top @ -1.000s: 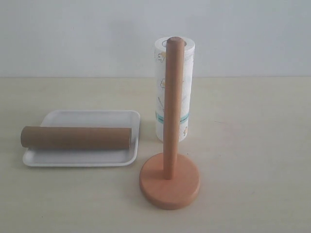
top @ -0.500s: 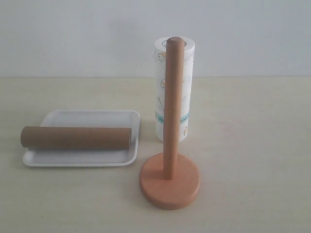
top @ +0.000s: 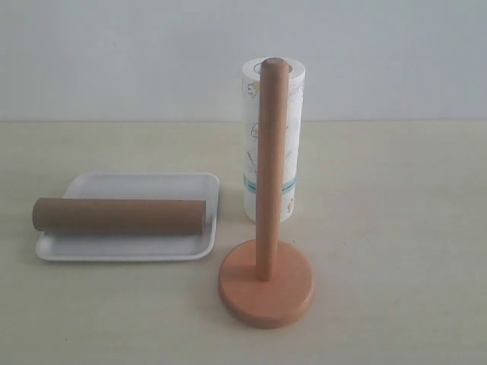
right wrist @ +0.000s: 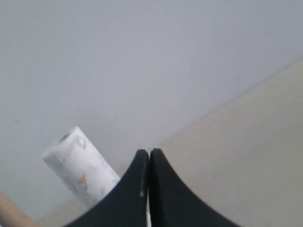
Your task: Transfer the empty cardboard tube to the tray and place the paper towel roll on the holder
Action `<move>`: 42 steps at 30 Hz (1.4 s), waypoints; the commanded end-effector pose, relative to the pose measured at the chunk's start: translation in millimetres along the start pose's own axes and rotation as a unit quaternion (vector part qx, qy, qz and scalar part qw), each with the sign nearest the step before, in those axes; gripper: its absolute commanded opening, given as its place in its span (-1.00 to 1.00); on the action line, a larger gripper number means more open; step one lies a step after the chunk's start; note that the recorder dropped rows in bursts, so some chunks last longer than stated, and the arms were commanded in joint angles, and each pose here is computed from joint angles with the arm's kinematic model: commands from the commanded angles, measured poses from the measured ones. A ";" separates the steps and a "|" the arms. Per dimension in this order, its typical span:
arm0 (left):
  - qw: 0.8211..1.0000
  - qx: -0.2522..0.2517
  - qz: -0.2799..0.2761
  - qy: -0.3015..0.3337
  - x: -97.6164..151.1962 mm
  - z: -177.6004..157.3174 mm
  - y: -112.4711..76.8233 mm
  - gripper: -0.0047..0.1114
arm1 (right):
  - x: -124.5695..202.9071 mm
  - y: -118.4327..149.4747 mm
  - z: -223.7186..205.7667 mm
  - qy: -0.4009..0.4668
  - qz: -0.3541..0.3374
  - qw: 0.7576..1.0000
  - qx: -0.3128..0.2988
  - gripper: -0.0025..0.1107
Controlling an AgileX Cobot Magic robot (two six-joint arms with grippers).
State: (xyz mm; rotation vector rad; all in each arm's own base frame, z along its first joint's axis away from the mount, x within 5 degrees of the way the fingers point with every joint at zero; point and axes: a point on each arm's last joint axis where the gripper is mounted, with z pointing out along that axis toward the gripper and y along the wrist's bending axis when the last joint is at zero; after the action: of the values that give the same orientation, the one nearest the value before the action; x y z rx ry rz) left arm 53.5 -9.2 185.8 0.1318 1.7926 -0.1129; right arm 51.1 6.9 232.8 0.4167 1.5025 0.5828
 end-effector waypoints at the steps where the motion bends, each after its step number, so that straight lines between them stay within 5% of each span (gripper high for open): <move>1: 1.000 -0.001 -0.005 0.000 0.9 0.1 0.2 -0.85 | -21.9 8.7 -3.6 -0.102 0.019 0.994 -0.034 -0.96; 8: 1.000 -0.001 -0.005 0.000 0.9 0.1 0.2 -0.85 | -75.8 57.2 -21.5 -0.110 -0.106 0.986 -0.062 -0.96; 13: 1.000 -0.001 -0.005 0.000 0.9 0.1 0.2 -0.85 | -119.2 99.3 -19.5 -0.033 -0.220 0.973 -0.058 -0.96; 18: 1.000 -0.001 -0.005 0.000 0.9 0.1 0.2 -0.85 | -146.7 127.1 3.7 0.059 -0.240 0.967 -0.062 -0.96; 23: 1.000 -0.001 -0.005 0.000 0.9 0.1 0.2 -0.85 | -149.5 145.8 35.5 0.170 -0.285 0.936 -0.117 -0.96; 35: 1.000 -0.001 -0.003 0.000 0.9 0.1 0.2 -0.85 | -131.0 141.4 88.2 0.252 -0.325 0.896 -0.169 -0.96; 42: 1.000 -0.001 -0.003 0.000 0.9 0.1 0.2 -0.85 | -91.8 104.5 146.3 0.311 -0.313 0.883 -0.160 -0.96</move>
State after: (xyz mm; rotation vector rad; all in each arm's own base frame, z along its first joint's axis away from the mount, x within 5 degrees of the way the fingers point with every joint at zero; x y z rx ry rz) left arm 53.5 -9.2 185.8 0.1318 1.7926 -0.1129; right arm 167.5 53.5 394.8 -0.5739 1.9475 0.4533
